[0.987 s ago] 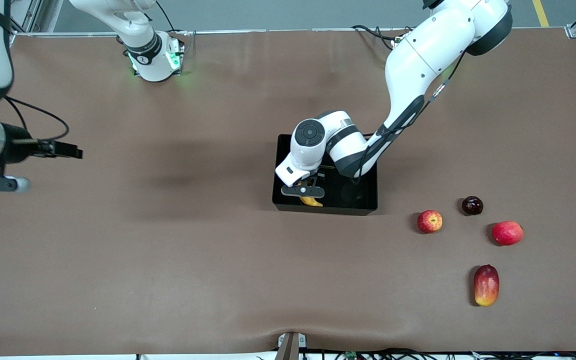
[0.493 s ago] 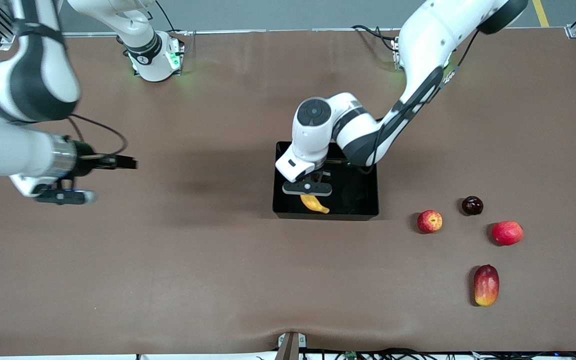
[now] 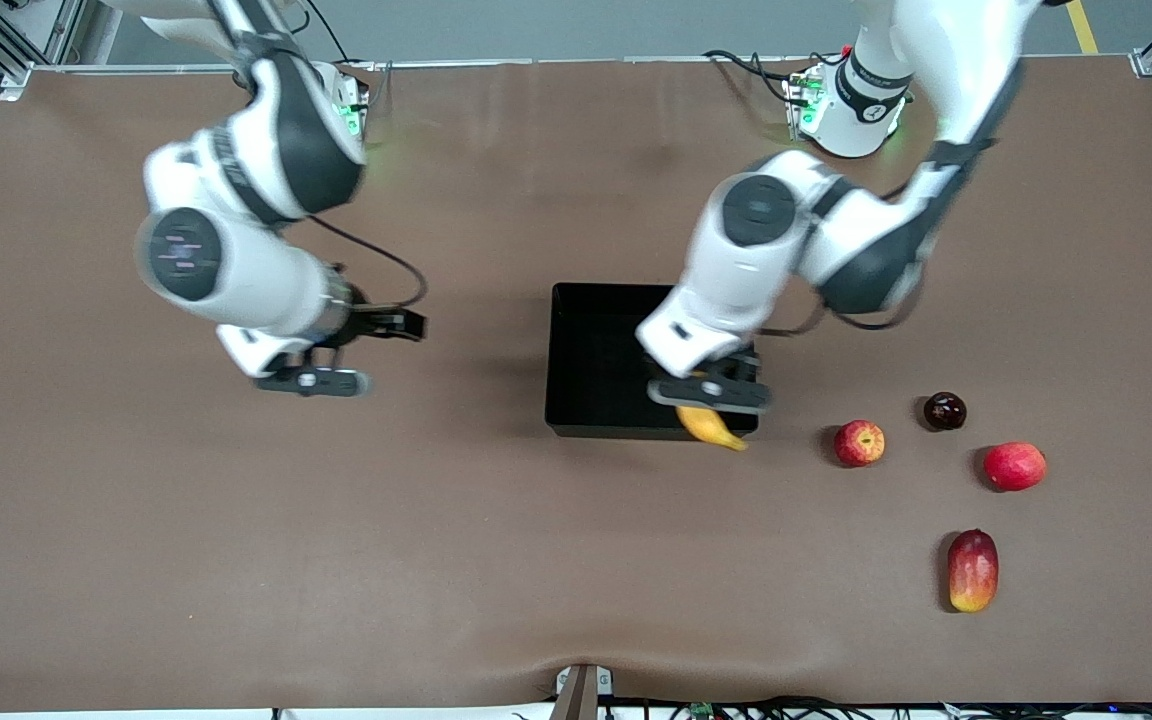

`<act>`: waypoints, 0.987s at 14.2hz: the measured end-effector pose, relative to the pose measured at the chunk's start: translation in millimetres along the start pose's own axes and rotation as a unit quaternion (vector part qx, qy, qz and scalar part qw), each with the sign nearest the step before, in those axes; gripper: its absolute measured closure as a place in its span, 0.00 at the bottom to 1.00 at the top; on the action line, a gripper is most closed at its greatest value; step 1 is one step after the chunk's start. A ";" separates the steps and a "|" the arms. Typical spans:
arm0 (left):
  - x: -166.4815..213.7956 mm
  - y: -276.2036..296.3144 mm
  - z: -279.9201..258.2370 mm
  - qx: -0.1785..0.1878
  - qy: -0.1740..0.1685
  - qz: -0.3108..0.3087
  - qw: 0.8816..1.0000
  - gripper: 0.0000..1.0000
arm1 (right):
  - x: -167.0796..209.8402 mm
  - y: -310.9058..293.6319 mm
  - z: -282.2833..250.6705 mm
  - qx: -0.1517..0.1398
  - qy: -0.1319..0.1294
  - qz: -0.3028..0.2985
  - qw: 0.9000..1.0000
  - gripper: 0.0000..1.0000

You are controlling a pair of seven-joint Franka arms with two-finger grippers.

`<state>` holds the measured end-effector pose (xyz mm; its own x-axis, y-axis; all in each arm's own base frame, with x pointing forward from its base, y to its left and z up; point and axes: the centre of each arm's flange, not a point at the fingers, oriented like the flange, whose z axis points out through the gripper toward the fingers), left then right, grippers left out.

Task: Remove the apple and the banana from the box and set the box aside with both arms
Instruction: 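Lift the banana with the left gripper while the right gripper reaches the tray, then lower the banana by the mango while the right gripper grips the tray rim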

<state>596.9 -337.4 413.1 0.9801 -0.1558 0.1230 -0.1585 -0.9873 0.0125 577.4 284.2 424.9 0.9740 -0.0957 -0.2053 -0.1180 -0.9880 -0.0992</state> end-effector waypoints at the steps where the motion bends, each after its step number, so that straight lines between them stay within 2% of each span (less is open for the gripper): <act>1: 5.9 -21.0 -0.9 0.002 -0.004 0.012 1.000 0.64 | 0.0 -12.7 13.0 -0.001 0.005 -0.001 1.000 0.00; 5: 24.7 -103.0 7.8 0.009 -0.014 0.064 0.998 0.64 | 0.0 -60.2 79.6 -0.006 0.021 -0.015 1.000 0.00; 8: 34.8 -172.2 14.9 0.012 -0.020 0.102 0.995 0.64 | -7.3 -93.0 132.1 -0.004 0.026 0.000 1.000 0.00; 10: 41.1 -215.6 16.9 0.010 -0.020 0.129 0.991 0.64 | -11.9 -109.8 155.3 0.004 0.032 0.007 0.999 0.00; 14: 54.9 -268.5 31.5 -0.003 -0.018 0.168 0.986 0.64 | -24.5 -140.4 189.1 -0.002 0.033 -0.001 0.999 0.00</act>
<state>697.1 -81.9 385.2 0.8757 -0.4754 0.0848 -0.4757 -0.8794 -0.0179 533.5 448.1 259.8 0.9850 -0.1013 -0.1399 -0.1153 -0.9887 -0.0962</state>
